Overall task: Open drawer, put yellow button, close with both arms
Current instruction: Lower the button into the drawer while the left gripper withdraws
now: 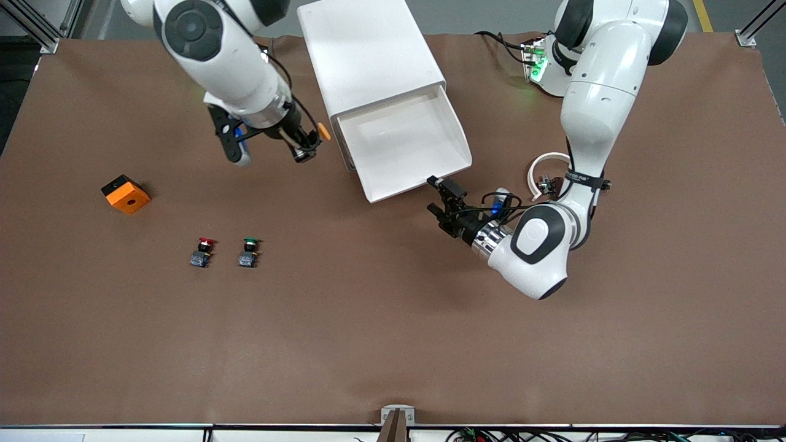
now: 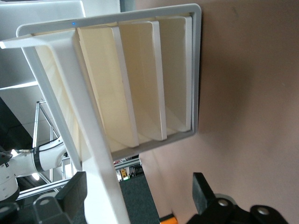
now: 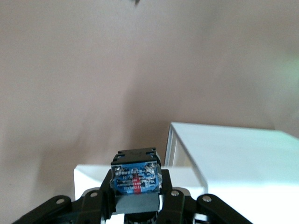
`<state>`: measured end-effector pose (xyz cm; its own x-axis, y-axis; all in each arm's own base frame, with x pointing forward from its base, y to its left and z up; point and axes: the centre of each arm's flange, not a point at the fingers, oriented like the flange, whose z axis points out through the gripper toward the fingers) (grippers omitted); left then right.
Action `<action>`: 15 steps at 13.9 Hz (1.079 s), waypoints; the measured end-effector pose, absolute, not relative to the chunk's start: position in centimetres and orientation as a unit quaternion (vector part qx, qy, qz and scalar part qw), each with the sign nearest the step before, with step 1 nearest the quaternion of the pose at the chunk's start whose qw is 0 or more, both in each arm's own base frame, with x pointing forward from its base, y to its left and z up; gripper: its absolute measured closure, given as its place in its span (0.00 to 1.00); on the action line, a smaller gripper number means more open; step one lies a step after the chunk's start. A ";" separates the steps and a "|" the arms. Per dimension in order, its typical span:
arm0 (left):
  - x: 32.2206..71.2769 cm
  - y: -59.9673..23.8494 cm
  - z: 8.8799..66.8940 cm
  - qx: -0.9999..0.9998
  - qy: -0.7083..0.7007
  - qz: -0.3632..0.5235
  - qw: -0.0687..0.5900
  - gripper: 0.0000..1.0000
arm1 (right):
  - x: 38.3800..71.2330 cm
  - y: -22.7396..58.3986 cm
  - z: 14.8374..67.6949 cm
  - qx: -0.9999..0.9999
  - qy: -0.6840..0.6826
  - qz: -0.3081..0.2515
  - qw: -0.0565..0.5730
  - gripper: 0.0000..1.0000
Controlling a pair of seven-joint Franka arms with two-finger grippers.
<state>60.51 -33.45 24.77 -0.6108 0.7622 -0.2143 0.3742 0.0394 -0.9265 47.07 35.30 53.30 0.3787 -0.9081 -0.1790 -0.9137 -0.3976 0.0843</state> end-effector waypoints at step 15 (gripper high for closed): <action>68.1 -14.3 35.2 -0.612 -0.653 0.444 -0.046 0.00 | 40.8 55.6 45.9 -0.785 0.618 0.038 0.004 0.59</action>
<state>68.15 -14.34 35.19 -0.2461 0.7587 -0.6031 0.8403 -0.1432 -0.5229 40.85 55.57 45.94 0.2336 -0.9702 -0.0641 -0.9708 -0.2364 0.0408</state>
